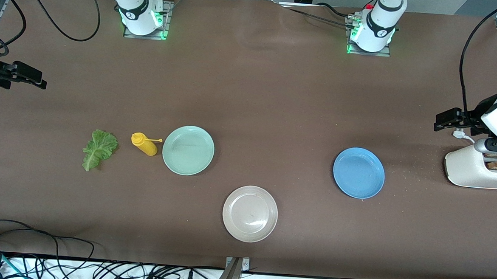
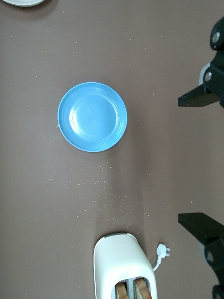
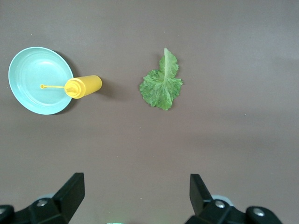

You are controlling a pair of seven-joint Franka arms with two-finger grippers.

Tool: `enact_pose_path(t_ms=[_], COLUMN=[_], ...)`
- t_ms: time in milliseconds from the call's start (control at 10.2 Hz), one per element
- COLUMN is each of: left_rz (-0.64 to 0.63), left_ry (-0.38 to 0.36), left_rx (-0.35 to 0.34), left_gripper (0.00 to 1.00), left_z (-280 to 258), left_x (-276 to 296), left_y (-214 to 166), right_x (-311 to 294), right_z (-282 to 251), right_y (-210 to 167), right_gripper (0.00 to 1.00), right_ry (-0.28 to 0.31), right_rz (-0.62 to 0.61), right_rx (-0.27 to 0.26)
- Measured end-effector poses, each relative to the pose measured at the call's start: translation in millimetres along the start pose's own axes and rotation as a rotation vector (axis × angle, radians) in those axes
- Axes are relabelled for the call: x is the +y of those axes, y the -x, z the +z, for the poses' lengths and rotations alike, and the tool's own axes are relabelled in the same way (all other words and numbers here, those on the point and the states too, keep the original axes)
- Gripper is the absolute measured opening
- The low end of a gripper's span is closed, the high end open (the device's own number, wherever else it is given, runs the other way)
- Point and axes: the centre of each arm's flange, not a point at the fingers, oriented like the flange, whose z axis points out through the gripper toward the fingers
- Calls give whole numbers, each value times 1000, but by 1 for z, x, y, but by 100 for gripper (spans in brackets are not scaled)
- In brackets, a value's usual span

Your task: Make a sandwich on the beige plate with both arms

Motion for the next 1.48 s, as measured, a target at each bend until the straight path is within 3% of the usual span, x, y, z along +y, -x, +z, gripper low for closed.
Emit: enact_pose_path(t_ms=[1475], left_rz=[-5], left_ry=[-1], left_rx=[0], left_gripper=[100], left_z=[0], left_x=[6], left_y=[0], right_x=[2], right_z=[0], right_y=[1], right_gripper=[100], right_ry=[0], right_rz=[4], right_rx=[-3])
